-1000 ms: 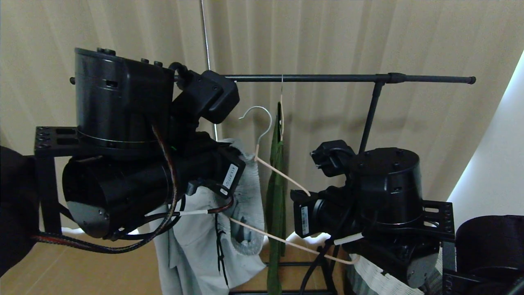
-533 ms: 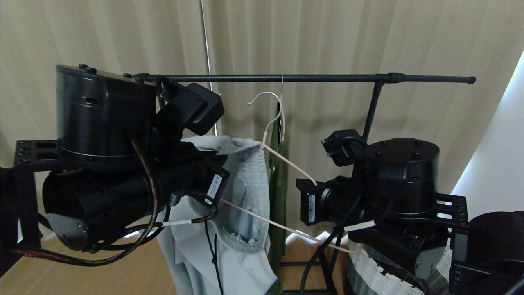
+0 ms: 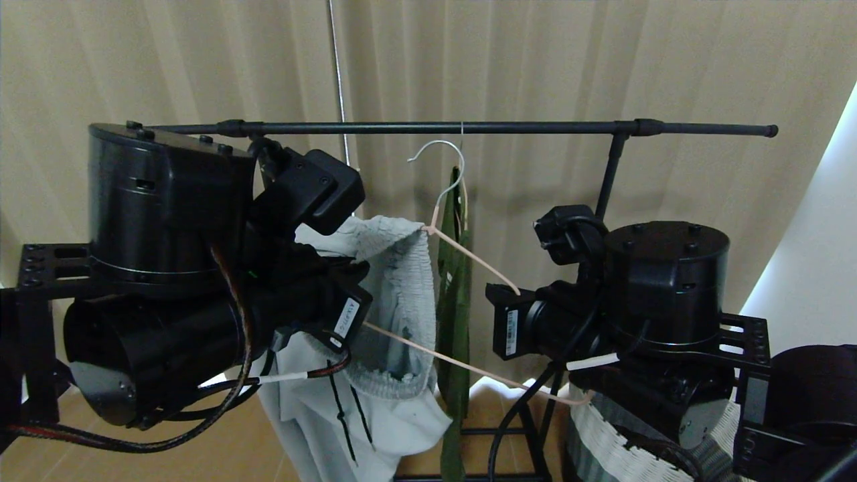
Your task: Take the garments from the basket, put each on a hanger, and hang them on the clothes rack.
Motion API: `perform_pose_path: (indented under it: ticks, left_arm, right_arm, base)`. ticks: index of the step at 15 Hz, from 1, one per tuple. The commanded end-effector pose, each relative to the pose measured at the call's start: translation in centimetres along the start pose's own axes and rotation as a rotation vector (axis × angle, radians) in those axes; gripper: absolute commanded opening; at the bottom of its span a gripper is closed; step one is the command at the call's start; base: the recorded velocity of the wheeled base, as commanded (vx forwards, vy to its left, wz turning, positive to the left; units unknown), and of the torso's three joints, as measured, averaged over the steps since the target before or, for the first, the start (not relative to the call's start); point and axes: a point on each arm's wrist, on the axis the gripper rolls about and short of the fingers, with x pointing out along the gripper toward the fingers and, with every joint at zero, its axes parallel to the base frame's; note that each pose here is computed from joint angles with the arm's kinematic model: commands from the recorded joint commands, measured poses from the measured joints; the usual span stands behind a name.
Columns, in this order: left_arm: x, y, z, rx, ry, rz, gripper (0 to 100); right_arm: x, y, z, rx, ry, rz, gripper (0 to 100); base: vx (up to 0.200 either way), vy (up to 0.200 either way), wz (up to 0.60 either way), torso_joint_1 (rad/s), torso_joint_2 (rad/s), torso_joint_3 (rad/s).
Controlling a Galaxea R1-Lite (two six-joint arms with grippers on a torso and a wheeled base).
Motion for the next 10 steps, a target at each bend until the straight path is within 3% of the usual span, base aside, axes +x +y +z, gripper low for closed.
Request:
perform_pose_path:
  ticks: [1,6,7,10]
  left_arm:
    - [-0.17,0.07,0.03,-0.003,-0.004,0.002,0]
    - [-0.32,0.03,-0.34,-0.001,0.003,-0.006,0]
    - [-0.32,0.02,-0.37,-0.001,0.003,-0.006,100]
    - [-0.42,-0.03,-0.29,-0.002,-0.008,-0.033,100]
  right_arm:
    - [-0.03,0.01,-0.01,0.0,0.001,0.002,0]
    - [-0.15,-0.06,-0.15,0.002,-0.001,0.014,0]
    - [-0.19,-0.05,-0.15,0.008,-0.018,0.034,0]
    - [-0.42,-0.31,-0.77,-0.044,-0.065,0.064,0]
  base:
    - [0.0,0.0,0.0,0.0,0.0,0.0]
    - [0.0,0.0,0.0,0.0,0.0,0.0]
    - [0.0,0.0,0.0,0.0,0.0,0.0]
    - [0.0,0.0,0.0,0.0,0.0,0.0]
